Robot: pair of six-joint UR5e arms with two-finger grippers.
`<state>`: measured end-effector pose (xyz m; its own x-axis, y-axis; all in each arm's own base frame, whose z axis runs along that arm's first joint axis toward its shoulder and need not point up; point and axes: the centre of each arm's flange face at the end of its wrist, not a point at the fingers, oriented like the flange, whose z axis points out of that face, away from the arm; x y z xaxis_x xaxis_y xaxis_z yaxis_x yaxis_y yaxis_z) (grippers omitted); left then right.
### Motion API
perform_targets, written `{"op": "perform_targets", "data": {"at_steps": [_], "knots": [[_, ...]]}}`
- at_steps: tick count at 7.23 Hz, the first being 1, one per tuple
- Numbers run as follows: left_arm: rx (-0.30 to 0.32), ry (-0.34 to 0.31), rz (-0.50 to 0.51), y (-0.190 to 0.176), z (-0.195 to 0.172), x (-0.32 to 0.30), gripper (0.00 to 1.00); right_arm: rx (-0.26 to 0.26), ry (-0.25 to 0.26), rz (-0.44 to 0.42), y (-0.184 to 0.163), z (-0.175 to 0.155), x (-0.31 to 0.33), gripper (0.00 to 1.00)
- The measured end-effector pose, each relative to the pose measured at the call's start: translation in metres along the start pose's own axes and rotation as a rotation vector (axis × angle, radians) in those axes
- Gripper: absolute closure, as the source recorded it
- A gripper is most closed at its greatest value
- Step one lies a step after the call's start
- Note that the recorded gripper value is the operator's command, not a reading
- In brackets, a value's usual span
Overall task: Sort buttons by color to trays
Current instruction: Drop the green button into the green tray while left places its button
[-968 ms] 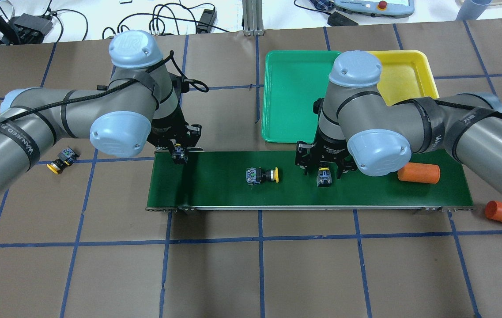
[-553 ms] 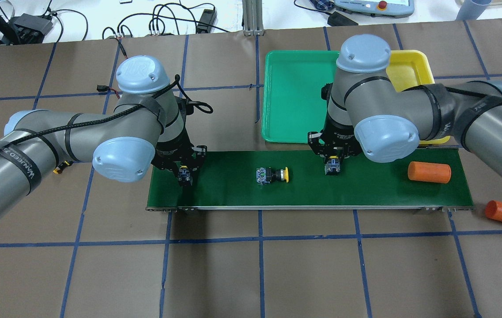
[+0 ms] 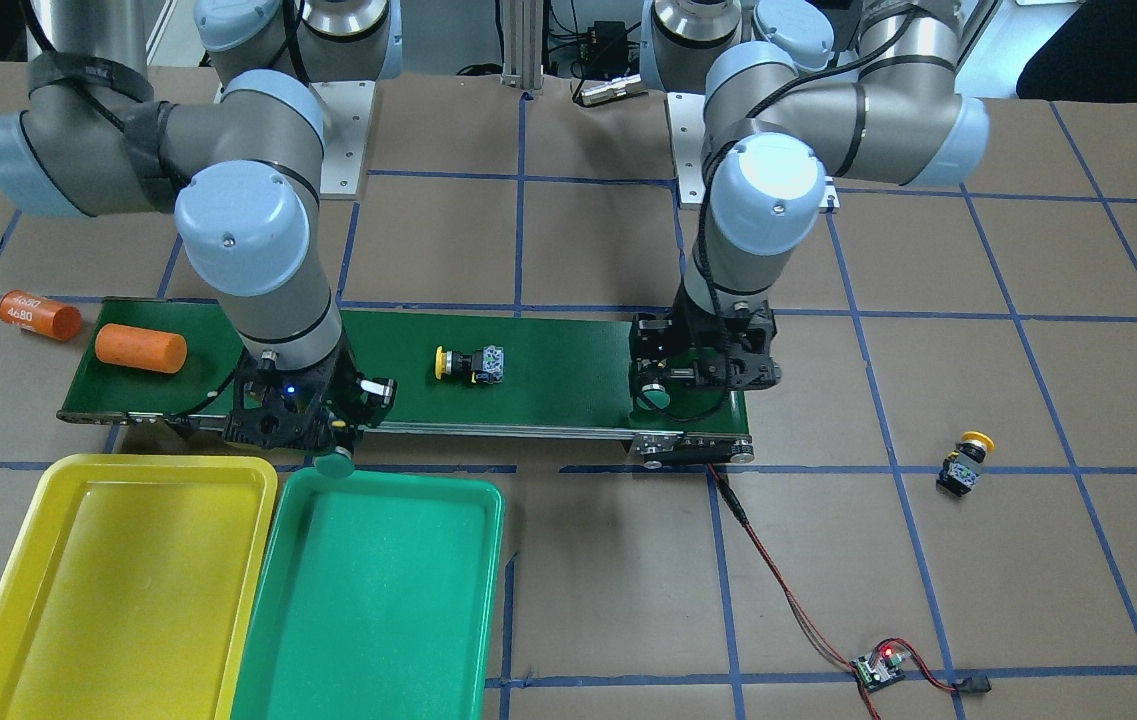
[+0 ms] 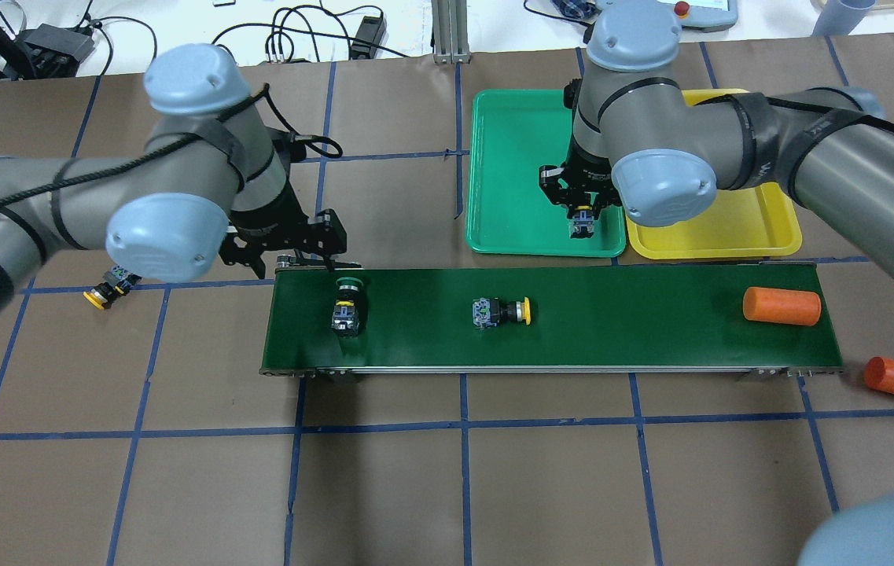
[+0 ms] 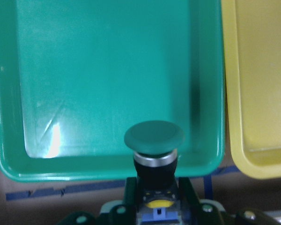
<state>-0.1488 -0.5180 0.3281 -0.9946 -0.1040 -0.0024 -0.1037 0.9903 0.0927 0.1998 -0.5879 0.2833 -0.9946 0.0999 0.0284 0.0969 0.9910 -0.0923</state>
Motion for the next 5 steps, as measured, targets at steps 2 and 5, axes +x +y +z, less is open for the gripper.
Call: {"op": "perform_targets", "data": {"at_steps": [2,5], "knots": [[-0.024,0.035,0.044,-0.032,-0.016,-0.07,0.0,0.058,-0.001,0.002,-0.023,0.036,-0.005,0.0],[-0.02,0.066,0.139,-0.079,0.019,-0.227,0.0,0.086,-0.004,0.022,-0.029,0.03,0.003,0.0]]}}
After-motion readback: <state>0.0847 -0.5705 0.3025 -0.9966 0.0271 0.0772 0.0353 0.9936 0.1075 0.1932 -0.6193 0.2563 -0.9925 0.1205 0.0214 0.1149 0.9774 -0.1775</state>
